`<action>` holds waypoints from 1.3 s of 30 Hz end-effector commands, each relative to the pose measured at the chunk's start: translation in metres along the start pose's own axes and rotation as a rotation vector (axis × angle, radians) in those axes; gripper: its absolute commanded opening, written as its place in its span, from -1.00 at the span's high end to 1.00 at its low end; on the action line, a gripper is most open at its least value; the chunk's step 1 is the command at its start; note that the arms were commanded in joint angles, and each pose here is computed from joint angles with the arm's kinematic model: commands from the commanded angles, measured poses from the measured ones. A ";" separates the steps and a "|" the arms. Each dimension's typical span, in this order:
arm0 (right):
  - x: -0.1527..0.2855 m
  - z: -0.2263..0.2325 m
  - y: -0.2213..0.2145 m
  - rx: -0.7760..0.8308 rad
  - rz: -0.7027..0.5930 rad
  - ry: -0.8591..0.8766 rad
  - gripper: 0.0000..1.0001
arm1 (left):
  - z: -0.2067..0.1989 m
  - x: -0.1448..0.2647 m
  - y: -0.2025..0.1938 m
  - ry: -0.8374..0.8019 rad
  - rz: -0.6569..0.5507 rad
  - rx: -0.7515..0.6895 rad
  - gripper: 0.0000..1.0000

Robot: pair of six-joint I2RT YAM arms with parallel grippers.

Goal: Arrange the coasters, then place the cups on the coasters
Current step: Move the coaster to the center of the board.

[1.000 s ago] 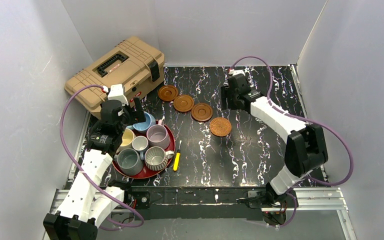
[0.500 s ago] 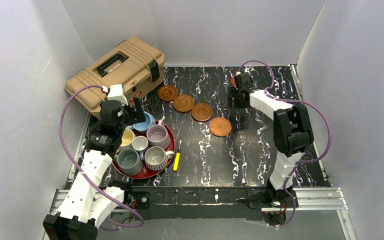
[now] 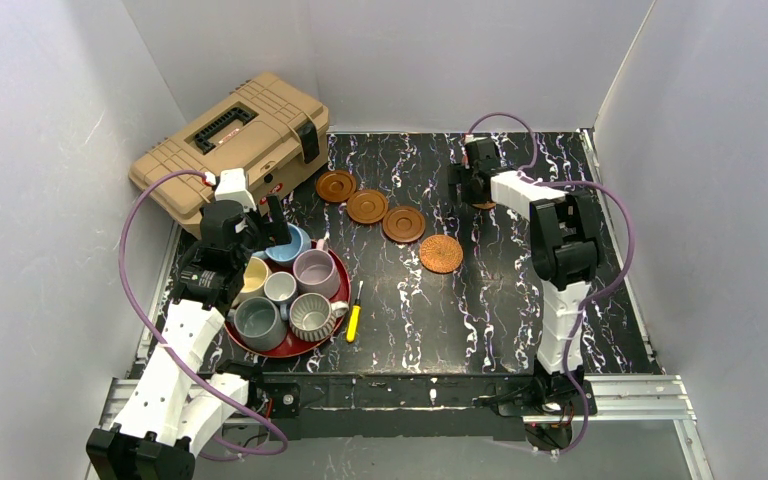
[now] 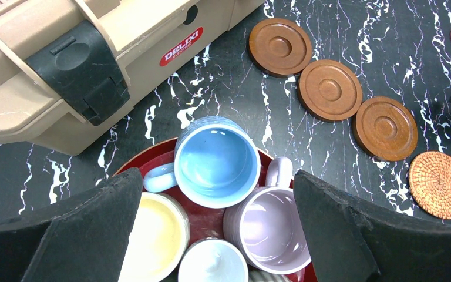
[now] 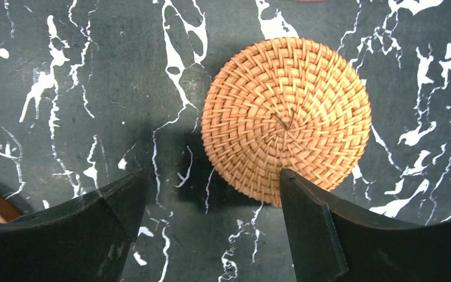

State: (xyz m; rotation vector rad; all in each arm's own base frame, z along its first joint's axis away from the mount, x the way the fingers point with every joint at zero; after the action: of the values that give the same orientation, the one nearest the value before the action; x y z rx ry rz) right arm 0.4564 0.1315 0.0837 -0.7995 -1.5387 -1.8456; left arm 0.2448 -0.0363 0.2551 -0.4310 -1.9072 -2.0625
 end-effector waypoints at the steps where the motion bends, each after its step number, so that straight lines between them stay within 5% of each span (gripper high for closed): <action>1: -0.003 0.010 0.028 0.026 -0.084 0.053 -0.78 | 0.003 0.003 0.006 0.010 -0.018 0.002 -0.99; 23: -0.032 -0.003 0.016 0.014 -0.003 -0.015 -0.83 | 0.001 0.002 0.006 0.001 -0.014 0.005 -0.99; 39: 0.041 -0.041 -0.075 -0.093 0.183 -0.096 -0.79 | 0.001 0.003 0.007 -0.003 -0.014 0.006 -0.99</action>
State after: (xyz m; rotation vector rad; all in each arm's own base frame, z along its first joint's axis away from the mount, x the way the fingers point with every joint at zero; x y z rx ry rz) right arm 0.4223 0.1126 0.0779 -0.8570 -1.5068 -1.8621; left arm 0.2452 -0.0369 0.2544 -0.4376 -1.9076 -2.0617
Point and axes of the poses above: each gripper's point midway between its finger pads, its own x axis back along the fingers, its own z axis along the line the jaws close on, y = z × x, the point moved 6 cm from there along x, back along the fingers, and after that the axes turned 12 degrees about -x, right-handed, at the moved point
